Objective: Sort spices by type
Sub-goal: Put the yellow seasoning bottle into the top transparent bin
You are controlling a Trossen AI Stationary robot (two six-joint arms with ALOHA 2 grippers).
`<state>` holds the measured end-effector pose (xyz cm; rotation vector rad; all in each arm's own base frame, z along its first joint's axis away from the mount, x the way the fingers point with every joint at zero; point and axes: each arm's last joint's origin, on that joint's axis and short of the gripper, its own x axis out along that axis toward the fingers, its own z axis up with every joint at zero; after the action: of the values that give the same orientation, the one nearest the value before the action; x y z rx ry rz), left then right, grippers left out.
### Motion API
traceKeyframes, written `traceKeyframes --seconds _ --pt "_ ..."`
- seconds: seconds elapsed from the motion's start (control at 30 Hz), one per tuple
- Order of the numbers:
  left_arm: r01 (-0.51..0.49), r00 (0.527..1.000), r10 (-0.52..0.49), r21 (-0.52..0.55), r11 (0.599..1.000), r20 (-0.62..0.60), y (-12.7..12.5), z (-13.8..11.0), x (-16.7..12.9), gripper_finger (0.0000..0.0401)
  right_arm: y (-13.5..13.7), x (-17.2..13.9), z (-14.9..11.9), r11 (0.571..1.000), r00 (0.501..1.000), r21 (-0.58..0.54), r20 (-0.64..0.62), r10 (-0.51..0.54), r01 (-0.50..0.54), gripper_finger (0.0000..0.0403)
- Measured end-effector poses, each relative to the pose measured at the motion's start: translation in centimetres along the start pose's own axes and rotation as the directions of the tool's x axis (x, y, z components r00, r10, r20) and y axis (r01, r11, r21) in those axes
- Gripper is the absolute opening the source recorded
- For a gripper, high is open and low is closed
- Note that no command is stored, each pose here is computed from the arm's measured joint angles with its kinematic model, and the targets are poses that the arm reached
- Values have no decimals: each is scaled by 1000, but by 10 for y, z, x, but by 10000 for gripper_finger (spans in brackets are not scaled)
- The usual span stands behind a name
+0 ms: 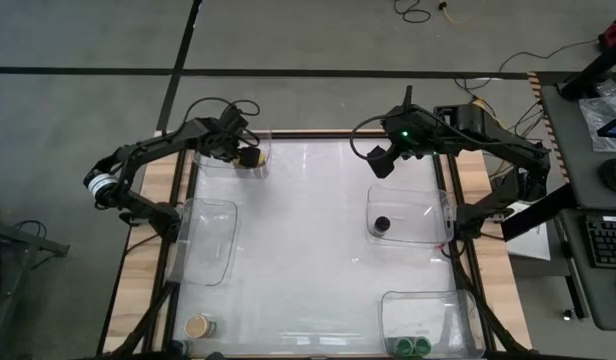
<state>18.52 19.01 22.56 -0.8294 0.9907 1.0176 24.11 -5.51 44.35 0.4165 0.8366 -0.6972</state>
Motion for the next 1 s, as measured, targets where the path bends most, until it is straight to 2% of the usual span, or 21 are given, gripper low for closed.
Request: traceKeyframes --seconds 0.17,0.5,1.0 --pt "7 1000 -6 -13 1000 10 0 0 1 221 0 0 0 1000 1000 0 0 0 0 364" --pt "19 1000 -19 -18 1000 5 -1 0 1 253 0 0 0 1000 1000 -1 2 -1 1 364" --pt "30 1000 -30 -17 999 -6 -1 1 -11 256 0 0 0 1000 1000 -9 4 -2 2 364"
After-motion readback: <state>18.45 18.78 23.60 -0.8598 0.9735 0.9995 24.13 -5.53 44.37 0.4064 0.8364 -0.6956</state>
